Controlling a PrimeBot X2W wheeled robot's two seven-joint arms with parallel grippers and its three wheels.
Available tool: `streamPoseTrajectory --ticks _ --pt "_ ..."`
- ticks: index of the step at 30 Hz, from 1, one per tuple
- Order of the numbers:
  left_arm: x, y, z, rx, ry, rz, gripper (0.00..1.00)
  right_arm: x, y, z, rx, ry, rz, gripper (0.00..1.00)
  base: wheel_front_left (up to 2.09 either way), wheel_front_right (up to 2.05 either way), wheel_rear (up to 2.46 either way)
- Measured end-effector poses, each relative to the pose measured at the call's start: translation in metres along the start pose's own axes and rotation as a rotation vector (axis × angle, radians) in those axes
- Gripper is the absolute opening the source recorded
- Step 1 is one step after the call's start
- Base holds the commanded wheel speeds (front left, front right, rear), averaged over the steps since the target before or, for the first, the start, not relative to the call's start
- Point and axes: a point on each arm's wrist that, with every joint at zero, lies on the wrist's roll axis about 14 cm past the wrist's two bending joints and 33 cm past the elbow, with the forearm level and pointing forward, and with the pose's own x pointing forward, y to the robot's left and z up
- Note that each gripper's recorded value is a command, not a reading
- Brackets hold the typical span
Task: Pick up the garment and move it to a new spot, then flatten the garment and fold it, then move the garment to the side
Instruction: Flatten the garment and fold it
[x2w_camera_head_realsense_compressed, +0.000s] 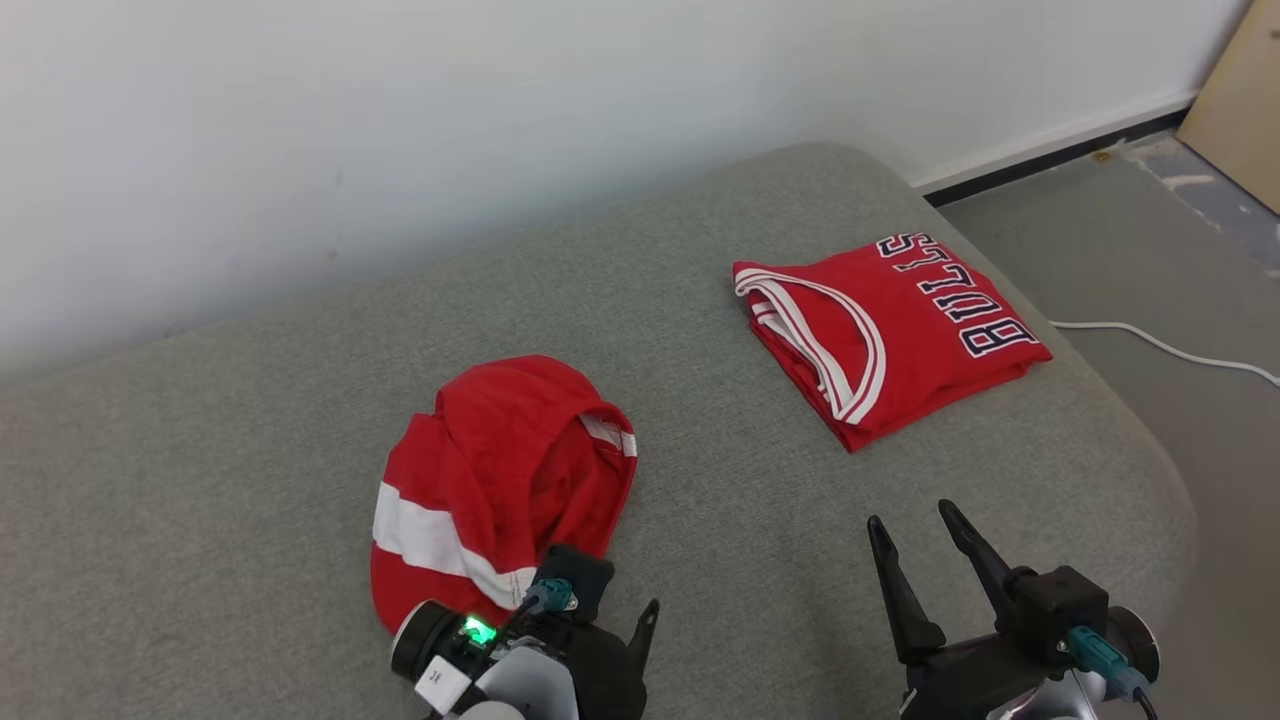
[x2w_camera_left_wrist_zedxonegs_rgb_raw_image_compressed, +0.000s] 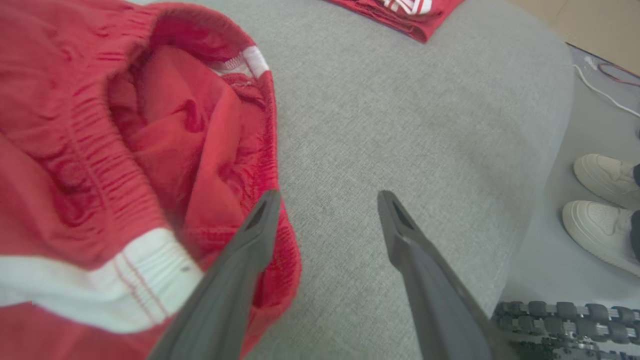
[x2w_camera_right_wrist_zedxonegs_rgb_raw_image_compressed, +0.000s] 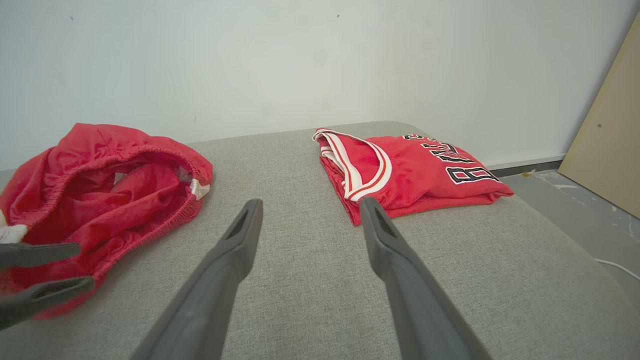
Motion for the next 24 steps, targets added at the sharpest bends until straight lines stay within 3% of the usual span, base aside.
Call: streamPoseTrajectory --ticks 12,13,14,15,20,24 --pt "-0.006 0.044 -0.061 0.12 0.238 0.128 1.0 0.004 0.003 0.001 -0.002 -0.006 0.012 1.0 0.0 0.0 0.0" --pt "-0.007 0.045 -0.063 0.123 0.244 0.125 0.45 0.004 0.004 0.002 -0.002 -0.007 0.015 1.0 0.0 0.0 0.0" --pt "-0.007 0.045 -0.064 0.126 0.245 0.126 0.45 0.005 0.005 0.002 -0.003 -0.007 0.018 1.0 0.0 0.0 0.0" --pt "-0.008 0.045 -0.064 0.119 0.24 0.121 0.0 0.005 0.006 0.002 -0.003 -0.008 0.021 1.0 0.0 0.0 0.0" --pt "-0.009 0.046 -0.05 0.037 0.149 0.12 0.0 0.008 0.012 0.004 -0.004 -0.012 0.041 1.0 0.0 0.0 0.0" --pt "-0.005 0.039 -0.005 -0.048 -0.01 0.087 0.0 0.009 0.015 0.007 -0.005 -0.019 0.054 1.0 0.0 0.0 0.0"
